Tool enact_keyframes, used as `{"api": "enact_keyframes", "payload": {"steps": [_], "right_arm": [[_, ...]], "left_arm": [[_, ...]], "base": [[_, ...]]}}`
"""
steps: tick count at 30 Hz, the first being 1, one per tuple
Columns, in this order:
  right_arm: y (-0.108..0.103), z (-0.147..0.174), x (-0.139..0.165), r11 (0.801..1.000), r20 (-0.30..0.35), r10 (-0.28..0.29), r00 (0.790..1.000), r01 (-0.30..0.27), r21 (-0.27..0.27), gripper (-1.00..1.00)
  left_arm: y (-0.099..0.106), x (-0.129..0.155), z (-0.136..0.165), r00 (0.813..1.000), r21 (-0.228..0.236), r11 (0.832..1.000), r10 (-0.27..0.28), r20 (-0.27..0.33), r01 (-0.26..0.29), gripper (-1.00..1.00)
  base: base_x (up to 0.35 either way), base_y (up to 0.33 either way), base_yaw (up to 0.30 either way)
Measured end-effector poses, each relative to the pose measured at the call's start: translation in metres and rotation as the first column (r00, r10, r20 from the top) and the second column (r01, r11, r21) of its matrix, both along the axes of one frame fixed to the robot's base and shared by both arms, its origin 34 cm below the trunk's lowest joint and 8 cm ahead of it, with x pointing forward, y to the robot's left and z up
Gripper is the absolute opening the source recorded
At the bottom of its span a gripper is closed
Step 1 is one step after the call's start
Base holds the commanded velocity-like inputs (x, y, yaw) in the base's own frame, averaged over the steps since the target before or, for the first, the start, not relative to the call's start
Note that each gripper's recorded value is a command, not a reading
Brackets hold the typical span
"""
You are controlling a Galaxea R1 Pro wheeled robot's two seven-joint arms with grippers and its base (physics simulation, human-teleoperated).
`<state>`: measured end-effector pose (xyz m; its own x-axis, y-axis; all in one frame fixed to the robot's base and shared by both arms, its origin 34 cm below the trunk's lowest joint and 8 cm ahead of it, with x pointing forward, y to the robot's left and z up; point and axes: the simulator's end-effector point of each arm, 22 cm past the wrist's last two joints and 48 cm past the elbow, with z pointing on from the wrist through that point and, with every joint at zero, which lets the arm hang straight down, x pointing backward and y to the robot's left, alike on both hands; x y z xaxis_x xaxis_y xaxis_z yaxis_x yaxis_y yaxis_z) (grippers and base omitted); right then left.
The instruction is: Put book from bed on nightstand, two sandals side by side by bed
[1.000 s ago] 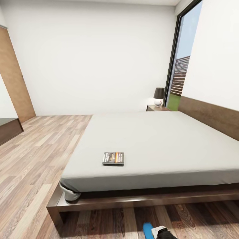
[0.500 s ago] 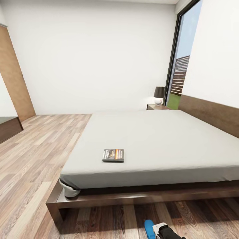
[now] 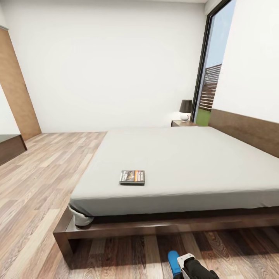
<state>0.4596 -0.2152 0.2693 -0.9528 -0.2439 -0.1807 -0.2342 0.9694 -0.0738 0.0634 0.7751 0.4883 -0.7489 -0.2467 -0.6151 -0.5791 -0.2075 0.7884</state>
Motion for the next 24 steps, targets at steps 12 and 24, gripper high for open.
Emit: {"api": "enact_keyframes", "payload": {"steps": [12,24], "right_arm": [[0.007,-0.026,-0.006,1.000,0.002,0.000,1.000,0.000,0.012,-1.00],[0.012,-0.047,-0.014,0.999,-0.029,0.006,1.000,-0.005,0.043,-1.00]], "left_arm": [[0.000,-0.006,-0.027,1.000,0.001,1.000,-0.002,0.001,0.002,-1.00],[0.000,-0.010,-0.039,1.000,0.001,1.000,-0.006,-0.025,0.006,-1.00]], "base": [[0.000,0.000,0.000],[0.000,0.000,0.000]]}}
